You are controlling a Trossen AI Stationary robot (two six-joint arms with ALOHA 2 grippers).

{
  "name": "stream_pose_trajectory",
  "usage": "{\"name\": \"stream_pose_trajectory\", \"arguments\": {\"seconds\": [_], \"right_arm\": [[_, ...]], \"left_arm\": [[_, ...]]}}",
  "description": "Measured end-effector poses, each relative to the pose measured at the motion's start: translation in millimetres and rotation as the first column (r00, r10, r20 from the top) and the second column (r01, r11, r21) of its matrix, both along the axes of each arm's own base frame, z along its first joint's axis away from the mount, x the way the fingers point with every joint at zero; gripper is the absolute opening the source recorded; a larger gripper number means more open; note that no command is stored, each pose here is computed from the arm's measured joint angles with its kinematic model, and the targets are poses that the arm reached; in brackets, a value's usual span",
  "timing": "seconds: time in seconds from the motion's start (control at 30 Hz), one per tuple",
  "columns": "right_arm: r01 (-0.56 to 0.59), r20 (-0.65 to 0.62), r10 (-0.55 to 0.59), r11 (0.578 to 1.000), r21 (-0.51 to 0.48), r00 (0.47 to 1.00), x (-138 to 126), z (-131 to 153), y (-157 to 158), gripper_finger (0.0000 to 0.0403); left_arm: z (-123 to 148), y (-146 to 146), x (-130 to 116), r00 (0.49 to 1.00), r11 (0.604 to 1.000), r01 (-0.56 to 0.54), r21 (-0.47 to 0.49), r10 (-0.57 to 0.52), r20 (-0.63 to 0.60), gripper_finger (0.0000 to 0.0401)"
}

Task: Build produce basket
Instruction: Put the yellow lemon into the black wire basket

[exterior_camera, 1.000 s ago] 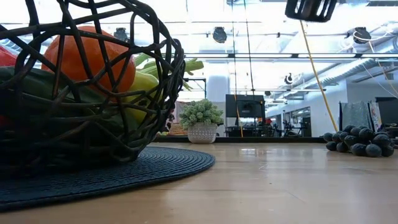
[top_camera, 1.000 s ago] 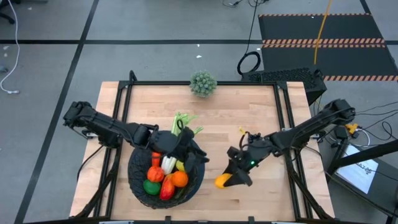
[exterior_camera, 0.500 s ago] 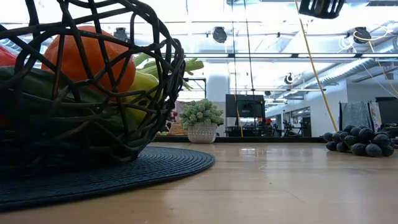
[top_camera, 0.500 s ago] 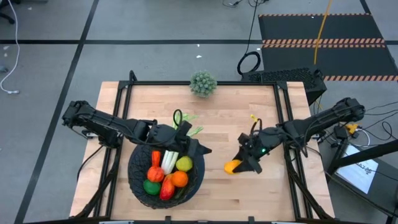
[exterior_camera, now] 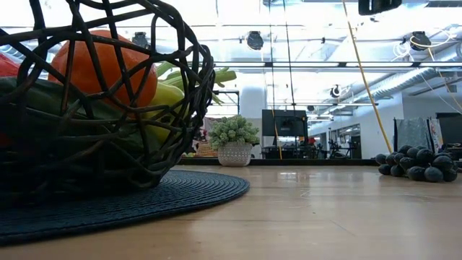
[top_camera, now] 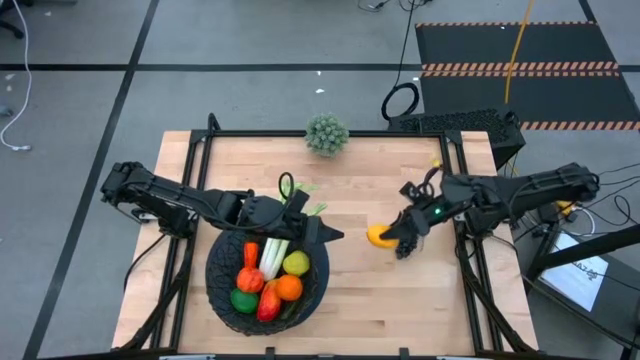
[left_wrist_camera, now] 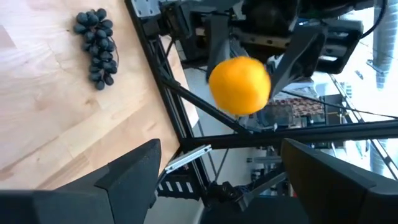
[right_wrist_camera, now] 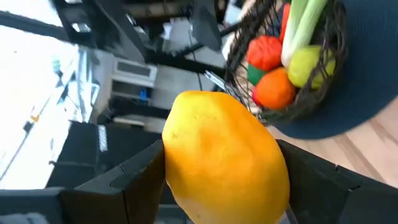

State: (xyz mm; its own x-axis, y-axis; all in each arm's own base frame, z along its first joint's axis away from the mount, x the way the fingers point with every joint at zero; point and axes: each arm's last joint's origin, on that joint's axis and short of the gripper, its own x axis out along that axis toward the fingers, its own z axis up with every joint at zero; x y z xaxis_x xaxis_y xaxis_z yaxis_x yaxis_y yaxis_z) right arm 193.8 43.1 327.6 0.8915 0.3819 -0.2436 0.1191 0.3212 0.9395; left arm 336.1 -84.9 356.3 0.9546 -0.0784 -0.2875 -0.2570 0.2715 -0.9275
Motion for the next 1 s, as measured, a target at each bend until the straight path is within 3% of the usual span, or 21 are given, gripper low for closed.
{"name": "stream_pose_trajectory", "arguments": {"seconds": [0.13,0.4,0.53,0.83,1.0], "right_arm": [[0.046,0.031,-0.046,0.999,-0.009,0.998,-4,5,-10,0.0272],[0.062,0.111,-0.042,0.98,-0.188,0.993,-5,6,-20,0.0272],[0.052,0.159,0.001,0.943,-0.328,0.987,-4,6,-22,0.0272],[0.032,0.231,0.163,0.751,-0.66,0.959,-5,5,-22,0.0272],[0.068,0.244,0.212,0.607,-0.792,0.946,-4,5,-23,0.0272]], "left_arm": [[0,0,0,1.0,1.0,-0.012,0.003,0.012,0.002,0.0331],[0,1,0,1.0,1.0,-0.015,0.003,0.015,0.003,0.0331],[0,7,2,0.999,0.999,-0.032,0.003,0.032,0.005,0.0331],[3,23,6,0.996,0.997,-0.081,-0.008,0.081,0.035,0.0331],[8,25,7,0.993,0.996,-0.087,-0.023,0.089,0.08,0.0331]]}}
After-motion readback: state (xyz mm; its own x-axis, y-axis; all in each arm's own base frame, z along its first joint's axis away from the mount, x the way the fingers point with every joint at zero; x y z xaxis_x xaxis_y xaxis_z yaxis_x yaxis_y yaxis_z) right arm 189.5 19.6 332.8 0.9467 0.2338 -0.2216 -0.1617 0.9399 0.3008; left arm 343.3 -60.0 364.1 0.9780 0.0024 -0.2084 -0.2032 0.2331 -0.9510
